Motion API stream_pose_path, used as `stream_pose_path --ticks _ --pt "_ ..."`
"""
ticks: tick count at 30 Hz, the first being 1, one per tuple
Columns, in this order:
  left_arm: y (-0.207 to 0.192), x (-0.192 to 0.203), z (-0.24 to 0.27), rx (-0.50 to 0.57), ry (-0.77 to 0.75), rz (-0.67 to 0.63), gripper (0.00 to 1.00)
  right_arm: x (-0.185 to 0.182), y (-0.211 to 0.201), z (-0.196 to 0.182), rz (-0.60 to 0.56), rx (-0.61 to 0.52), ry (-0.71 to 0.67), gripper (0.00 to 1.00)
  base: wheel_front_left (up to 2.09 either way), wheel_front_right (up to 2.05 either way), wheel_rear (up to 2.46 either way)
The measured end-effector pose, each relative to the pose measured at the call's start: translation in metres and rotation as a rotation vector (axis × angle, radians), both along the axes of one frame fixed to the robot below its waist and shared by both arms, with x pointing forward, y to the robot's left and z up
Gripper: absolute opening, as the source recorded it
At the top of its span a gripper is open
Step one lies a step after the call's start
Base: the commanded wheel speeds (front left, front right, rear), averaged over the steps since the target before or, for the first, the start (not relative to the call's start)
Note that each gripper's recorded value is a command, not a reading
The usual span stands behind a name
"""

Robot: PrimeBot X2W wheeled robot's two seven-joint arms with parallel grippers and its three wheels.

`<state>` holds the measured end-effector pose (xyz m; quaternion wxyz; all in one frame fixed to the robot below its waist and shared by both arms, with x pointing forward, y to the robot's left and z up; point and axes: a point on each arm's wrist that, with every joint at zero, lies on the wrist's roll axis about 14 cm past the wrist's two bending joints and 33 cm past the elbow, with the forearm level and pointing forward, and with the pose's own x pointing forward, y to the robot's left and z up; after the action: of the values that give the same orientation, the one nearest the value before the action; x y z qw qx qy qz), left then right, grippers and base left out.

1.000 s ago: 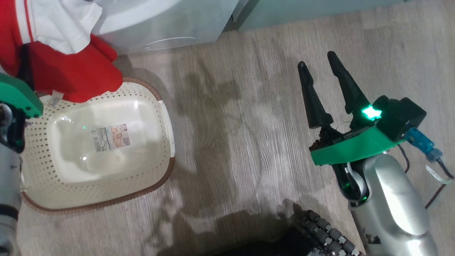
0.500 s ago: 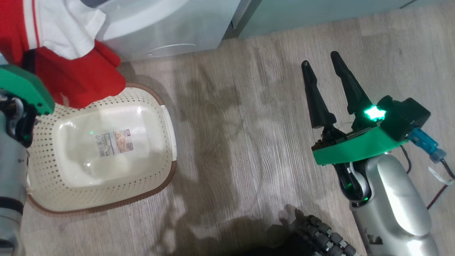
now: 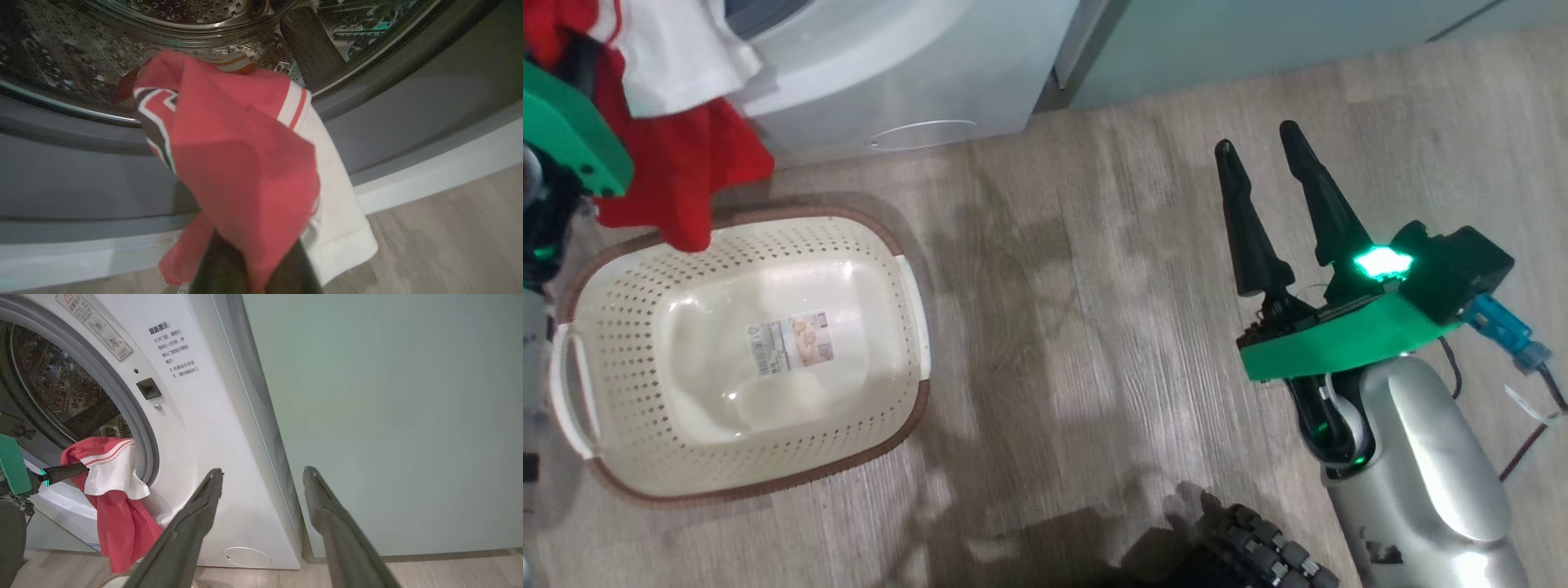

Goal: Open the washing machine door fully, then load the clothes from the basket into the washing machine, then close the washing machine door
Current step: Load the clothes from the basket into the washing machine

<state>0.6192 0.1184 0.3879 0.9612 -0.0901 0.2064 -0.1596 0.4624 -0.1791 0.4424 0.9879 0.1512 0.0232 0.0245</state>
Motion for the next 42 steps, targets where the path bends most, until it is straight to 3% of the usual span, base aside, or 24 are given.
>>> stream_pose_path --ticks 11,22,37,42 --pt "-0.016 0.044 0.017 -0.019 0.030 0.003 0.00 -0.011 -0.016 -0.003 -0.048 0.023 0.024 1.00 0.00 0.00 0.00" --pt "-0.011 0.103 -0.017 -0.084 0.039 0.152 0.00 -0.025 -0.039 -0.021 -0.119 0.017 0.092 1.00 0.00 0.00 0.00" --pt "0.005 0.168 0.005 -0.171 -0.244 0.317 0.00 -0.028 -0.044 -0.042 -0.137 0.009 0.156 1.00 0.00 0.00 0.00" --pt "0.005 0.171 -0.003 -0.099 -0.268 0.280 0.00 -0.026 -0.043 -0.044 -0.132 0.009 0.159 1.00 0.00 0.00 0.00"
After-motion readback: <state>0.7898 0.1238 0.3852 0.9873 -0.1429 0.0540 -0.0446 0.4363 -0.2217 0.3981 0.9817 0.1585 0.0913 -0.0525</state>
